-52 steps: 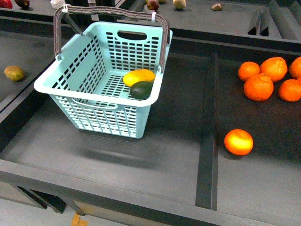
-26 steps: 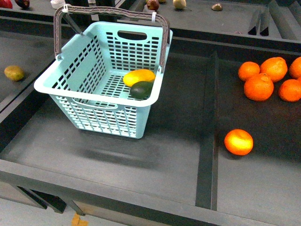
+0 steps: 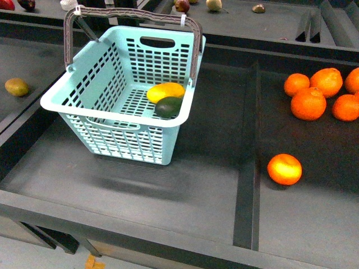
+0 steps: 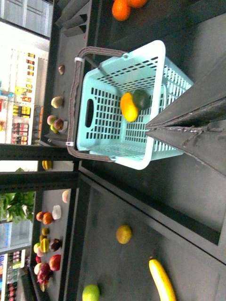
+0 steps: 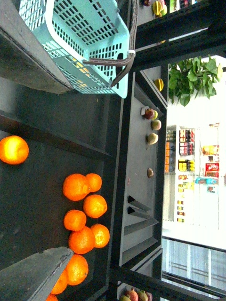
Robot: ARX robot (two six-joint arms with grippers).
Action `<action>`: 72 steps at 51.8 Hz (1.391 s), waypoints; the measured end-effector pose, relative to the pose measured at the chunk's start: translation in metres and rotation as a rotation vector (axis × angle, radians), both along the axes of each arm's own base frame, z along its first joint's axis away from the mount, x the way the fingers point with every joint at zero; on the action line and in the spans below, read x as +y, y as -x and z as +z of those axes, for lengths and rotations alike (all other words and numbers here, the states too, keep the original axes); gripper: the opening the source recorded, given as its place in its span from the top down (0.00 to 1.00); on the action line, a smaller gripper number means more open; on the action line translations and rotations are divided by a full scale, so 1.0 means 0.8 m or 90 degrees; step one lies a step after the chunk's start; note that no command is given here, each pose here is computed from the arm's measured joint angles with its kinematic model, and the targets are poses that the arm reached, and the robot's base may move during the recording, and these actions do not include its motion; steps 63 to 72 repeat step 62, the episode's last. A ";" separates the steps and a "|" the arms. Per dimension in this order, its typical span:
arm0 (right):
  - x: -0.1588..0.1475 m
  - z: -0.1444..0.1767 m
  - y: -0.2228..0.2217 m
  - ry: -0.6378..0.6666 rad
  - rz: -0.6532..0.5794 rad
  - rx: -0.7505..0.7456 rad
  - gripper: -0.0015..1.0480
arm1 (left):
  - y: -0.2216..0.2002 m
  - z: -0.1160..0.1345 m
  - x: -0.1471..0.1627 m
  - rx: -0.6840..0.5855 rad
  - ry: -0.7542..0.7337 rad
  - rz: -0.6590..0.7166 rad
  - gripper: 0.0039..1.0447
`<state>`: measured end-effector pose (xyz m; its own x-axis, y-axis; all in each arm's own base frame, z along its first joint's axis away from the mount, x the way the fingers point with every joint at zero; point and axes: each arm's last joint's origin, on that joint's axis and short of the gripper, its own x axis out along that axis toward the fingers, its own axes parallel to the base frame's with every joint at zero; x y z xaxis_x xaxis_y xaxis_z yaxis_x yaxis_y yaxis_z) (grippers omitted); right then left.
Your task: Pick mango and avocado into basket
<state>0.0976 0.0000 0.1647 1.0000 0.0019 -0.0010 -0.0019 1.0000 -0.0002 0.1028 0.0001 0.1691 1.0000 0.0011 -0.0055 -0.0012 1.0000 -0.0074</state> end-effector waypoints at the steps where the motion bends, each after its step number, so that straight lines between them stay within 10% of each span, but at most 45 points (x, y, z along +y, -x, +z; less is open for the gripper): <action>1: 0.000 0.000 0.000 0.000 0.000 0.000 0.07 | 0.002 -0.001 0.000 0.003 0.000 0.000 0.98; 23: 0.000 0.000 0.000 0.000 0.000 0.000 0.07 | 0.008 0.001 0.000 -0.014 0.000 0.000 0.97; 45: 0.000 0.000 0.000 0.000 0.000 0.000 0.07 | 0.007 0.001 0.000 -0.014 -0.001 0.000 0.05; 72: 0.000 0.000 0.000 0.000 0.000 0.000 0.07 | 0.007 0.001 0.000 -0.014 -0.001 0.000 0.07</action>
